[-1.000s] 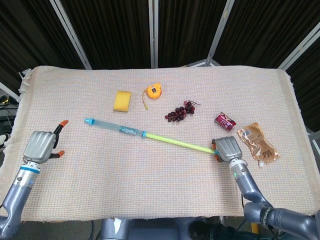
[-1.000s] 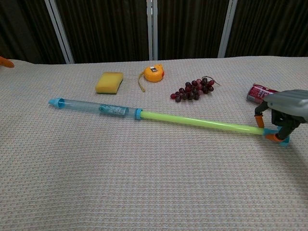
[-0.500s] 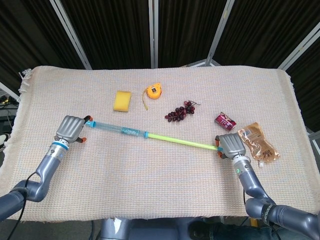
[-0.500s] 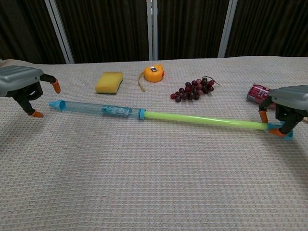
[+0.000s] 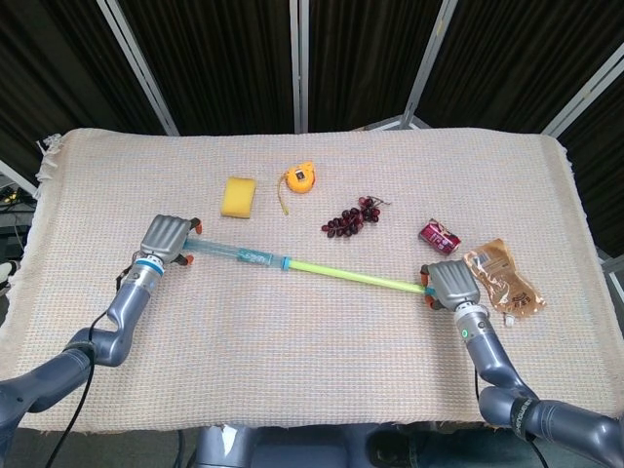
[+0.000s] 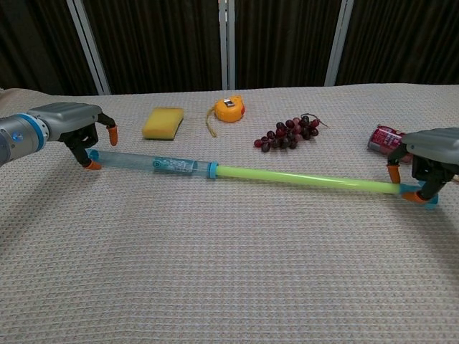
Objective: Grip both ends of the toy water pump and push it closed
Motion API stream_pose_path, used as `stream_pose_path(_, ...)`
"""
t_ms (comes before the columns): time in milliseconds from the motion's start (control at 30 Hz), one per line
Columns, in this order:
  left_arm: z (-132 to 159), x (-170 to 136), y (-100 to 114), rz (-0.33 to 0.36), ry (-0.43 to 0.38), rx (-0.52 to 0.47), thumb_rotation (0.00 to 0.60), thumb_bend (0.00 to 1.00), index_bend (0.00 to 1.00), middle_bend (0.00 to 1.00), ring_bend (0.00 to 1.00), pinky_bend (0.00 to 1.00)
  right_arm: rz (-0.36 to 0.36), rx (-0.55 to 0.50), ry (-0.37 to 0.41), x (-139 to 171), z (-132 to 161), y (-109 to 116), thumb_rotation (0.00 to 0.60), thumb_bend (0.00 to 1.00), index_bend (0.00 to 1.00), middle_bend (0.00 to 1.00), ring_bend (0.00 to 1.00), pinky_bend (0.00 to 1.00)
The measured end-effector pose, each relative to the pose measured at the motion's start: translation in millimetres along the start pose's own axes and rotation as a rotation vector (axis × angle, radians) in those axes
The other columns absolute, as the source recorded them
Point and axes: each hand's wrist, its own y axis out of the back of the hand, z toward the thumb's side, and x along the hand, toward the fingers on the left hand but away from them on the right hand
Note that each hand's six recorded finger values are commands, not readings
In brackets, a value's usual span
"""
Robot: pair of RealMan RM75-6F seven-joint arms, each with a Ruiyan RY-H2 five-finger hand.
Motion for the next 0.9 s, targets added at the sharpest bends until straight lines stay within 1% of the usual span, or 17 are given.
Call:
stream_pose_path(167,11,6,1,-0.010,-0.011,-0.008,0.600,0.23,0.42,0.89,0.85,1.00,-0.009,-0.001,-0.006,0,-3,4,0.600,0.40,0.65,1.00,1.00,1.00)
stream_pose_path(367,18,8,-7,-0.034,-0.014,-0.012,0.600,0.25,0.45,0.89,0.85,1.00,-0.014,-0.006,-0.014,1,-7,7,0.600,0.40,0.65,1.00,1.00,1.00)
stream_pose_path(667,21,10,-12,-0.047,-0.008,-0.019,0.600,0.32,0.47,0.89,0.85,1.00,-0.016,-0.012,-0.018,3,-10,8,0.600,0.40,0.65,1.00,1.00,1.00)
stream_pose_path(767,21,11,-14,-0.053,-0.003,-0.019,0.600,0.37,0.56,0.89,0.85,1.00,-0.019,-0.012,-0.020,4,-12,9,0.600,0.40,0.65,1.00,1.00,1.00)
stream_pose_path(833,22,11,-14,-0.050,-0.003,-0.023,0.600,0.40,0.65,0.89,0.85,1.00,-0.021,-0.011,-0.022,4,-13,10,0.600,0.40,0.65,1.00,1.00,1.00)
stream_pose_path(900,22,11,-12,-0.042,-0.004,-0.029,0.600,0.43,0.70,0.89,0.85,1.00,-0.022,-0.010,-0.023,4,-13,11,0.600,0.40,0.65,1.00,1.00,1.00)
